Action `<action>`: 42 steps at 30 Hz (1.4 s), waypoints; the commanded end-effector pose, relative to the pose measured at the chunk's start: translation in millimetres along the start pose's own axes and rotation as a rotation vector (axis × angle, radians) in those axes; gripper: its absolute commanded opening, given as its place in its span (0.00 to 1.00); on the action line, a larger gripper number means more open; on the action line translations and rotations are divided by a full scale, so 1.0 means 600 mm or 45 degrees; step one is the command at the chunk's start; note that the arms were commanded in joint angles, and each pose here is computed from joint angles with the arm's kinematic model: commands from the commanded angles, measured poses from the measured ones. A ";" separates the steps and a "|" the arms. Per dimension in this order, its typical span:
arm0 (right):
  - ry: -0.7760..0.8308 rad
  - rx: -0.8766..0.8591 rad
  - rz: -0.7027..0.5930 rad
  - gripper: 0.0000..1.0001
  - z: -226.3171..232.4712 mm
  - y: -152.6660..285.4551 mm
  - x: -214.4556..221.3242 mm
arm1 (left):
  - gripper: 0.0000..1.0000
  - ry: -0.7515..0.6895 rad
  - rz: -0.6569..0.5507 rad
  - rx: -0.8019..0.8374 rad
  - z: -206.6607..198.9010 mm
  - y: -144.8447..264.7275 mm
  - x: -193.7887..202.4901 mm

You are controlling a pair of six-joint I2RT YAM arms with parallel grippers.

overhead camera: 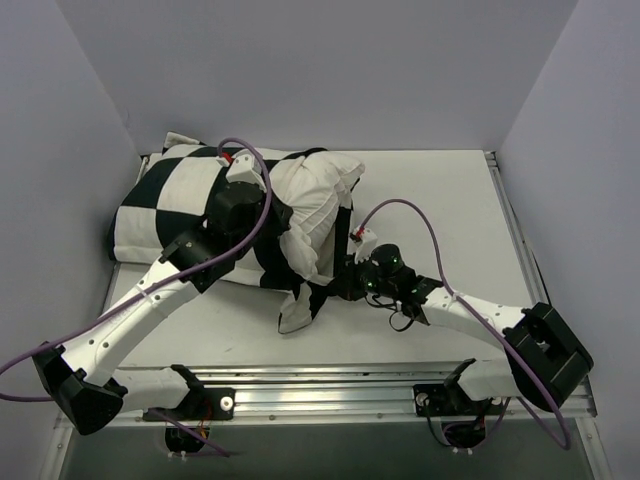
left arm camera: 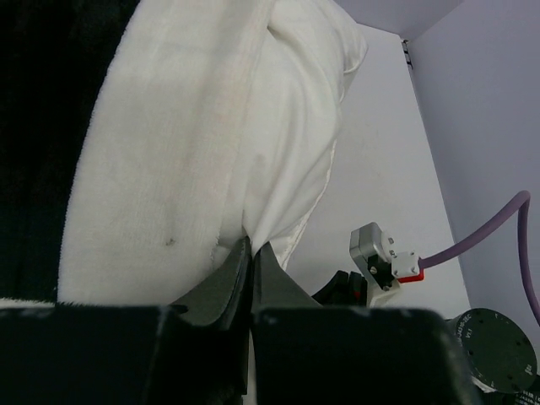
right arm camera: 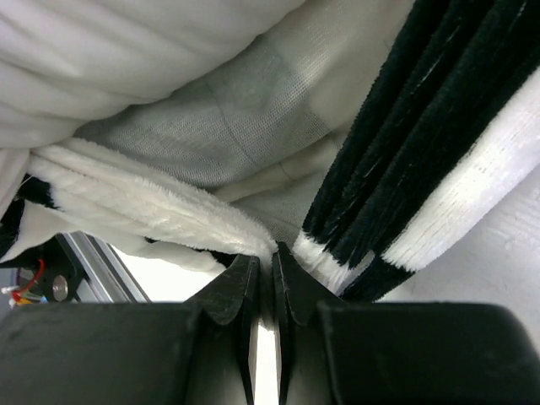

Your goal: Remove the pillowcase from the pillow

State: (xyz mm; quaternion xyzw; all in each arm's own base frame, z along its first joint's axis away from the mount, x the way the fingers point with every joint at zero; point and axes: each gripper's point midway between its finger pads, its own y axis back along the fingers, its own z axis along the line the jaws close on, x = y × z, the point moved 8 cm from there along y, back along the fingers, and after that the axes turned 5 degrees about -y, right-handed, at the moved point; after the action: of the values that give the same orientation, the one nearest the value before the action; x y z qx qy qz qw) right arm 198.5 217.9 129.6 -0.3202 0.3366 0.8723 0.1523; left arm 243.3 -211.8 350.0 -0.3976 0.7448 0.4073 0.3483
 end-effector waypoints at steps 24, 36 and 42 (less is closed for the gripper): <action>-0.066 0.169 -0.293 0.47 0.005 0.051 -0.115 | 0.51 0.009 0.071 0.588 -0.023 0.103 0.007; -0.080 0.049 -0.206 0.86 0.051 0.115 -0.090 | 0.87 -0.036 0.107 0.125 0.076 0.095 0.070; -0.156 -0.099 -0.153 0.98 0.098 0.080 -0.057 | 0.88 -0.023 0.107 -0.202 0.143 0.061 0.120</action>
State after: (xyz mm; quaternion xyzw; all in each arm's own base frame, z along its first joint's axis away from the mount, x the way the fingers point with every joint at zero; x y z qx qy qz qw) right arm 184.2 200.3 206.9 -0.3042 0.3112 0.8710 0.2280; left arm 185.5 -158.7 279.9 -0.3432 0.7631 0.4411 0.3245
